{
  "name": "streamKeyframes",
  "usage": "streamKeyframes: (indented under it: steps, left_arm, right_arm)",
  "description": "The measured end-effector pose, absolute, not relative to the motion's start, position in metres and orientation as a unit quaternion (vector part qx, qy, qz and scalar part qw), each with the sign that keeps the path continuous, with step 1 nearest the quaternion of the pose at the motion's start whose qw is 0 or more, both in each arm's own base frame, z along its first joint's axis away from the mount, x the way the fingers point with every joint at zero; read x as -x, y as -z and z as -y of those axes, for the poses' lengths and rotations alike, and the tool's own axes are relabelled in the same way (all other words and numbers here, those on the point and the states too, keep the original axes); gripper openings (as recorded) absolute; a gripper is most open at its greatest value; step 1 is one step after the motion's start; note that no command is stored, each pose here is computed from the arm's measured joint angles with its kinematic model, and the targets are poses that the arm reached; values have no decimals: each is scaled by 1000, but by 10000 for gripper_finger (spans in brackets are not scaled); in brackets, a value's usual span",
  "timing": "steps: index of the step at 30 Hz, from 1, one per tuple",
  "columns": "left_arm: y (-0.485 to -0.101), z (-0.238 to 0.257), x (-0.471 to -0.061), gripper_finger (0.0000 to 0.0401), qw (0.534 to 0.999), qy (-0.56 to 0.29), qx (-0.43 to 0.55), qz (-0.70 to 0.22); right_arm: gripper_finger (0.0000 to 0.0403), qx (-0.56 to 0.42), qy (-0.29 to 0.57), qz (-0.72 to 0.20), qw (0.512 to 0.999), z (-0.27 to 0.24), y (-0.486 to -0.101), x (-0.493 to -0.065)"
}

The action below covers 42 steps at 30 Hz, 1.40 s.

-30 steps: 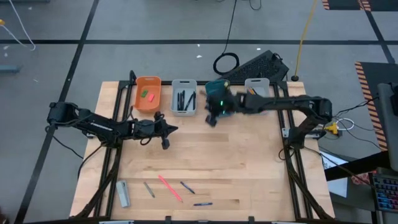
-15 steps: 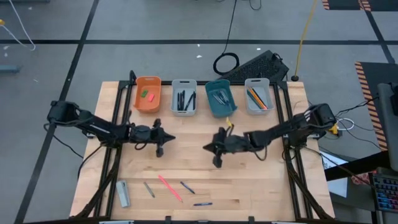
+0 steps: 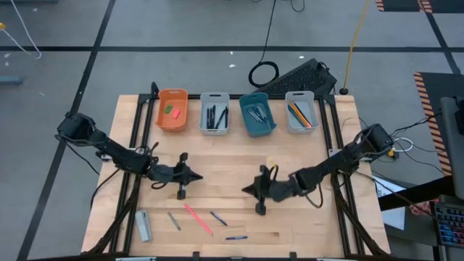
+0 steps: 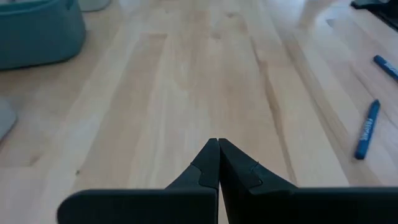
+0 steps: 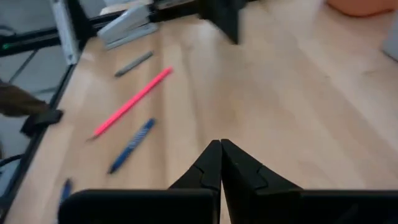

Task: Sort crayons/erasers/pens/pencils in bins
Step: Put the blue crayon into the blue bin

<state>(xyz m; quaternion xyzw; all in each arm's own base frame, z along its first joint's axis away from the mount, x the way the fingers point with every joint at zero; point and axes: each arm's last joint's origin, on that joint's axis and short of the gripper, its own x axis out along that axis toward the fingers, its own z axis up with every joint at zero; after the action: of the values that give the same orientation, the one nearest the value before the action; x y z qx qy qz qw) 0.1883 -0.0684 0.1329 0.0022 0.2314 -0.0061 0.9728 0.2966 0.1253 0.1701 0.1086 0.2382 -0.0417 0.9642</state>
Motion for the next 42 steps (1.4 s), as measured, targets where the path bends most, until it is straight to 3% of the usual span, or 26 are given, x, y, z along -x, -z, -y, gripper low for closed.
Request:
streamKeyframes:
  steps: [7, 15, 20, 32, 42]
  left_arm:
    - [-135, 74, -187, 3, 977, -6, -10, -214]
    - [-136, 79, -185, 5, 978, 4, -24, -209]
    - [-137, 82, -184, 4, 978, 14, -30, -207]
    - [-137, 86, -182, 6, 979, 9, -27, -203]
    - [-137, 86, -182, 4, 979, 3, -22, -202]
  right_arm:
    - [0, -63, 0, -277, 959, -181, -182, -318]
    - [1, -43, -20, -345, 938, -238, -169, -332]
    - [24, -36, -3, -406, 913, -261, -155, -329]
    - [120, -20, -17, -436, 899, -277, -150, -323]
    - [120, 22, -23, -454, 890, -280, -123, -324]
